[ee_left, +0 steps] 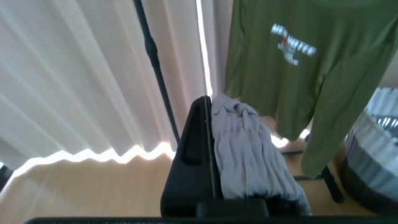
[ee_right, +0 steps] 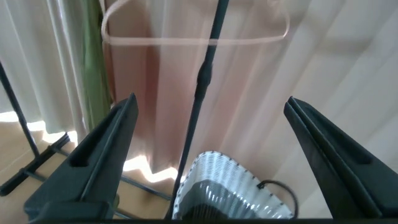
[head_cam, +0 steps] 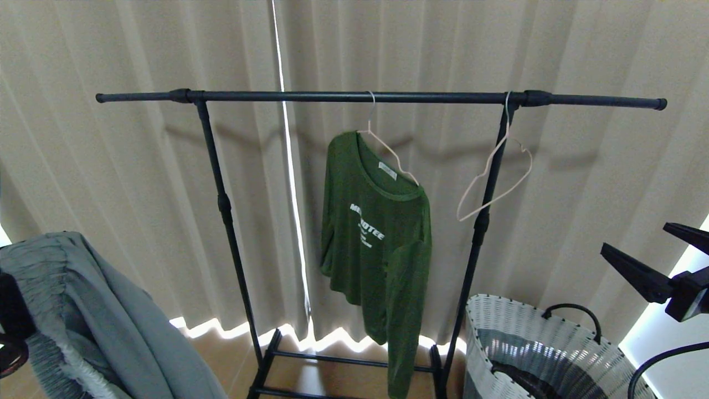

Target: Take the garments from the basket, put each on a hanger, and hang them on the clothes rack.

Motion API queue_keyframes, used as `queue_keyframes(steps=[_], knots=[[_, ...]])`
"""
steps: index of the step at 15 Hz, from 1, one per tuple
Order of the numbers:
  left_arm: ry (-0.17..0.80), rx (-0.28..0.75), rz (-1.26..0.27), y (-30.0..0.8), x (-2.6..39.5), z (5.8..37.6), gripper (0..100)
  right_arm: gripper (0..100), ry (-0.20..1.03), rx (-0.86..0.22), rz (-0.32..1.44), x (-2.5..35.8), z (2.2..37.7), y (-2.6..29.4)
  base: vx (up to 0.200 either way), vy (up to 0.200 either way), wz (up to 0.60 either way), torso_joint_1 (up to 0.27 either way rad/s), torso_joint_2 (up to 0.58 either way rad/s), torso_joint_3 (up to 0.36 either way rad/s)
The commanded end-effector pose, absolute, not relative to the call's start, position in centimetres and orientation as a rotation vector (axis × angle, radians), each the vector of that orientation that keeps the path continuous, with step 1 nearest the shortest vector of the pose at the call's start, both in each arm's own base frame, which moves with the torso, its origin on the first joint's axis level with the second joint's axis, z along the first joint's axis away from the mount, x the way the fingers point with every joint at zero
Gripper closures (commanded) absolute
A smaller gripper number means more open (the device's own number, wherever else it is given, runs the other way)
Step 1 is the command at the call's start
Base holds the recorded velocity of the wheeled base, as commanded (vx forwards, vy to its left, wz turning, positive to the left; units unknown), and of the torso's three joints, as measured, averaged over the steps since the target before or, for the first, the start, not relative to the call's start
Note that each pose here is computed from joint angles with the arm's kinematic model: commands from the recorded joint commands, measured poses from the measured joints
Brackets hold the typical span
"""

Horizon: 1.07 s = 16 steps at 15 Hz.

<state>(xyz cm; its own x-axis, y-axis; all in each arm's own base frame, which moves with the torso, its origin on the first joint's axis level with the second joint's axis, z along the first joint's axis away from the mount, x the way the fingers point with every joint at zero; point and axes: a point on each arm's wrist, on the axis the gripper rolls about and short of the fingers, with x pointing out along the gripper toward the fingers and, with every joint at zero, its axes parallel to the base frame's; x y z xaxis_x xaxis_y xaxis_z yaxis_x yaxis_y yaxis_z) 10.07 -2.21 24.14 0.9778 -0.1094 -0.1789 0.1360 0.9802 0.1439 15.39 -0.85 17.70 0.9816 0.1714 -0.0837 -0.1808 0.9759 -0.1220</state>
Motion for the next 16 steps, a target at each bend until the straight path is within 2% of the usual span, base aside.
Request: queue_keyframes(steps=[1,7,16], knots=[[0.177,0.157,-0.123,-2.2,9.9,23.8,100,0,0.08,-0.128,0.175,15.5,17.6,-0.9,0.0,0.0,0.0,0.149,-0.37,-0.198],[0.103,0.21,-0.118,-2.1,10.0,22.9,100,0,0.079,-0.131,0.175,15.6,17.7,-0.9,0.0,0.0,0.0,0.026,-0.06,-0.038],[0.1,0.207,-0.119,-2.2,10.1,23.0,100,0,0.068,-0.154,0.161,15.7,17.9,-1.1,0.0,0.0,0.0,0.0,0.0,0.0]])
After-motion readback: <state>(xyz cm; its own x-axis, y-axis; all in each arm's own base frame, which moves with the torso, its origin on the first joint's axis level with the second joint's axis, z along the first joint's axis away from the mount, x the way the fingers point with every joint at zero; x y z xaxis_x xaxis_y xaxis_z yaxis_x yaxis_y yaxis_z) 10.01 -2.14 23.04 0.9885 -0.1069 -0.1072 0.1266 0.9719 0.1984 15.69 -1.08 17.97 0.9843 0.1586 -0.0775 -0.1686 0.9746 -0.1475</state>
